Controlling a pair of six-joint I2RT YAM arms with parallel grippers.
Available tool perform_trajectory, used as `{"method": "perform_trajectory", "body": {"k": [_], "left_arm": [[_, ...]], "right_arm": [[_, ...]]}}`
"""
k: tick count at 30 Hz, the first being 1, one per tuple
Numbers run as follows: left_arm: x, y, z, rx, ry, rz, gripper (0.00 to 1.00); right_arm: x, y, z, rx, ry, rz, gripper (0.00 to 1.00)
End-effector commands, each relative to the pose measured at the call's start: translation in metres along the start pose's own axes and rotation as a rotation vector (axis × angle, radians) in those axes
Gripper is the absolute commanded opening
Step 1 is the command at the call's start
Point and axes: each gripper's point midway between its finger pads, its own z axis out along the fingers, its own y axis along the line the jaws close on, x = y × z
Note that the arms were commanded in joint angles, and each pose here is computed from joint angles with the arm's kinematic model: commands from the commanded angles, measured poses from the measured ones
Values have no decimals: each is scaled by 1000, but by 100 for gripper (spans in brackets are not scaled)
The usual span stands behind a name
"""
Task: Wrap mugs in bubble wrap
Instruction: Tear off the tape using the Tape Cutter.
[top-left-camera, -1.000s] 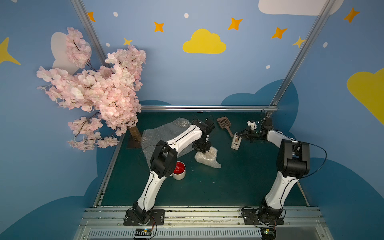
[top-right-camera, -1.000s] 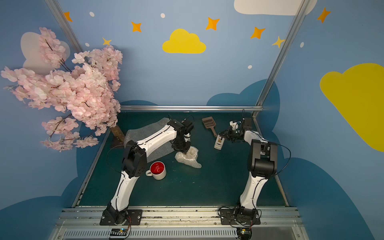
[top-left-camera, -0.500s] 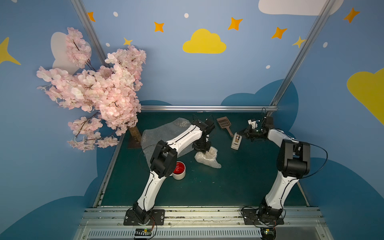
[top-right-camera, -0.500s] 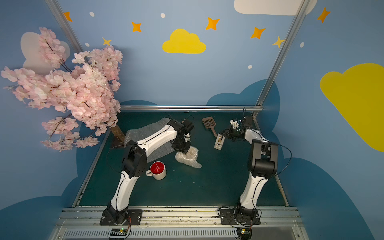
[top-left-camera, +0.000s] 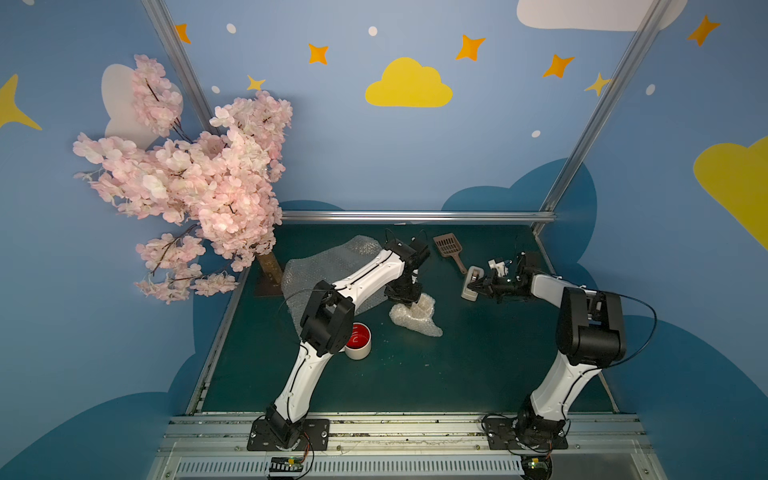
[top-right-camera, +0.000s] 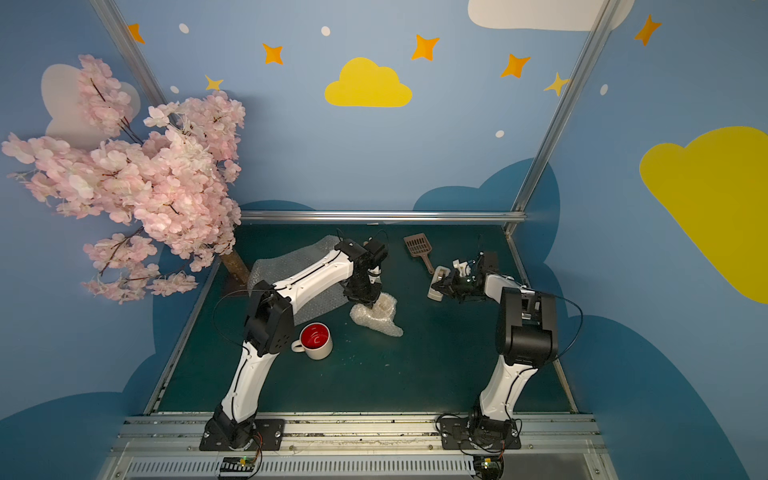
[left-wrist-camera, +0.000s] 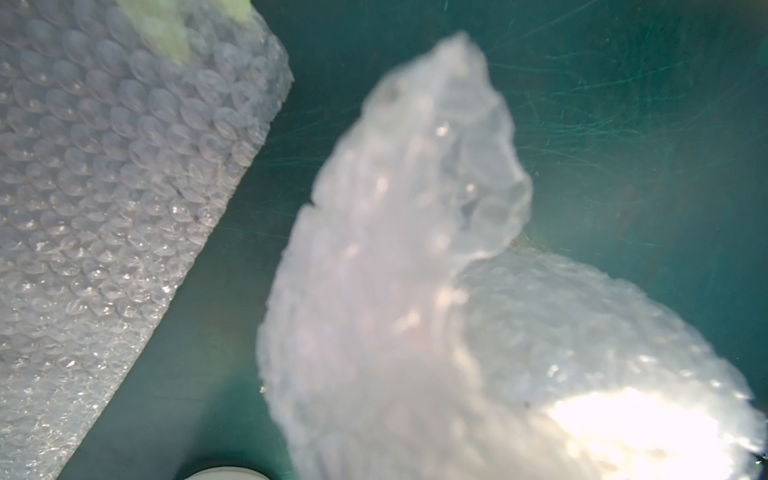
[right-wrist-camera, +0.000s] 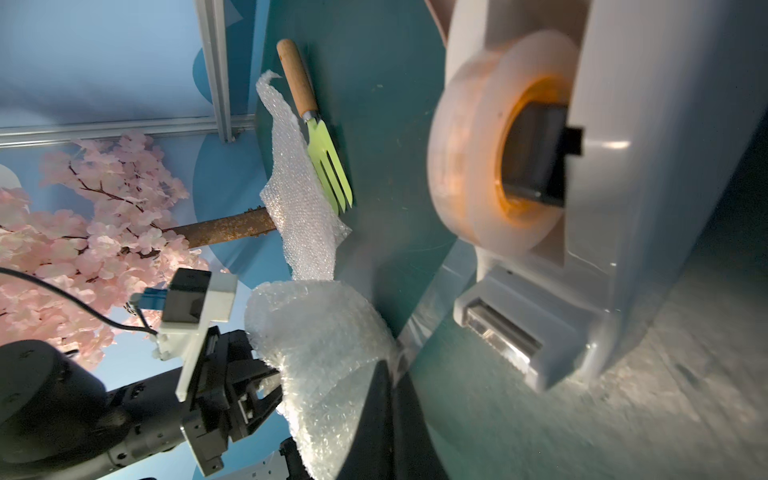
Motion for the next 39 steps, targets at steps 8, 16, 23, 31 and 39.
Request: {"method": "perform_trajectory", "body": {"k": [8,16,23,31,39], "left_arm": [[5,-5,8,13,33,-1,22],[4,-6,8,17,34,1,22],[4,-5,9,12,37,4,22],[3,-5,9,8,36,4,22],[3,-6,10,14,39,0,22]], "right_arm": [[22,-8,16,-12,26,-8,0],[24,3,4,-14,29,-38,0],[32,-10,8,-1,51,-21,0],[42,-32,14,47,71,2,0],[48,-61,27,106,89,43,0]]}}
